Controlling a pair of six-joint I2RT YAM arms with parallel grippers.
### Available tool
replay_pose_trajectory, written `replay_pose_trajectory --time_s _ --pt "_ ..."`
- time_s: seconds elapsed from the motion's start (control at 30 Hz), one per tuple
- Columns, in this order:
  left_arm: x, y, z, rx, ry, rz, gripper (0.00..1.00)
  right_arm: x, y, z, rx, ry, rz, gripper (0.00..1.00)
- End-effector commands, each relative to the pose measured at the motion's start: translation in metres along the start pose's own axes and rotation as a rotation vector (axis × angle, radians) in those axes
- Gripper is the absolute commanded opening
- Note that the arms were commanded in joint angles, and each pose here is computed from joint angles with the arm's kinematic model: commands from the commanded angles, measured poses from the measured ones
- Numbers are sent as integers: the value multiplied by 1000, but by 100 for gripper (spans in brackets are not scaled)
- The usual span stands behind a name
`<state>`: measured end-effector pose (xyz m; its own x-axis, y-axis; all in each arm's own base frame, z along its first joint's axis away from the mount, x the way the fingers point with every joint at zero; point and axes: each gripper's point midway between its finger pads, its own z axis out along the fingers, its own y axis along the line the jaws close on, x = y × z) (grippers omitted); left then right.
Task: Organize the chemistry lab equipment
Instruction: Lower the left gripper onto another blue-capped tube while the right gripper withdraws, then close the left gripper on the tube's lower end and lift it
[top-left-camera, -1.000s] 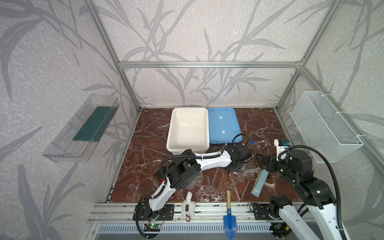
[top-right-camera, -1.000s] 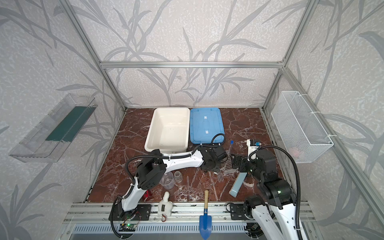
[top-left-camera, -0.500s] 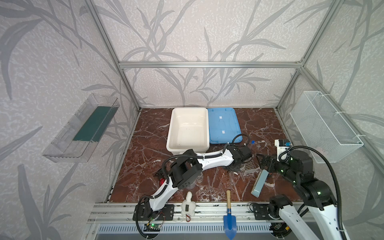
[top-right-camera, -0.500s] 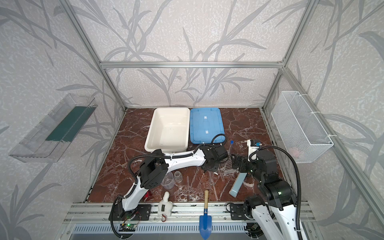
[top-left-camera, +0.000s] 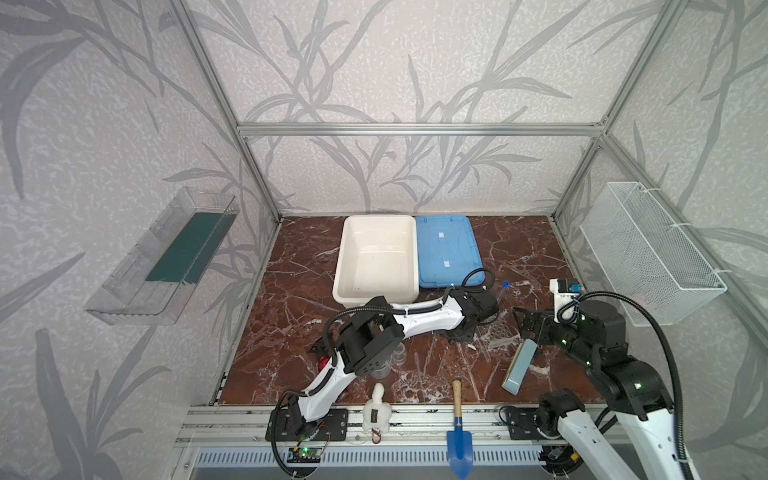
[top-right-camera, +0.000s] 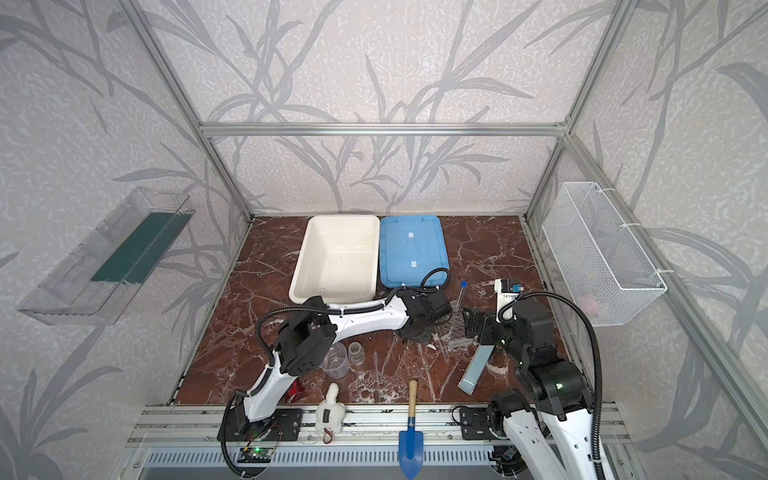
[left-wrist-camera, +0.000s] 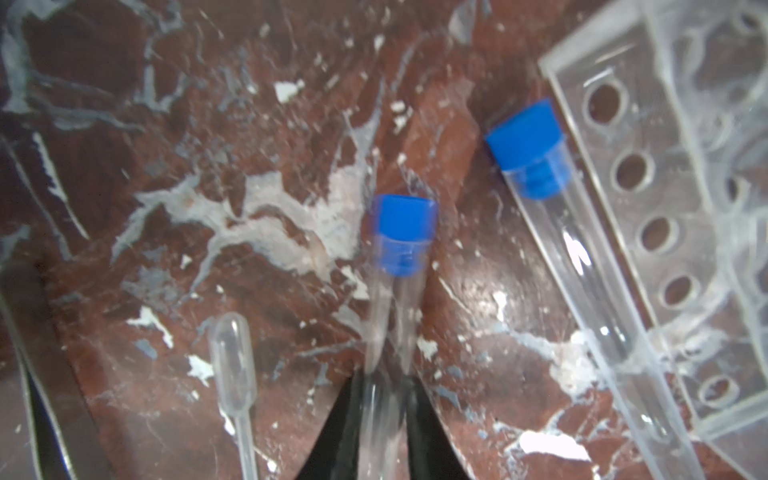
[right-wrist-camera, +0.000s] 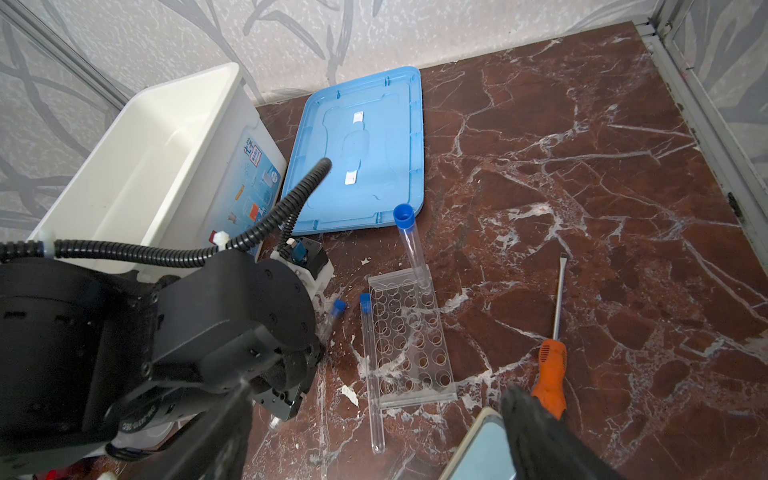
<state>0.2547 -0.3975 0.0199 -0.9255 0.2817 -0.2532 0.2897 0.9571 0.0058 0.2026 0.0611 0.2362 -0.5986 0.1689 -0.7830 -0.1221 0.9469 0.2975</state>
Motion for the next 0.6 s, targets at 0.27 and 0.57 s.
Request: replay_pose_trajectory --time_s 0.27,0.57 --pt "-31 13 16 -10 -49 -28 26 4 -7 6 35 17 -7 92" --pt "23 22 -5 28 61 2 40 6 -6 10 30 34 -9 91"
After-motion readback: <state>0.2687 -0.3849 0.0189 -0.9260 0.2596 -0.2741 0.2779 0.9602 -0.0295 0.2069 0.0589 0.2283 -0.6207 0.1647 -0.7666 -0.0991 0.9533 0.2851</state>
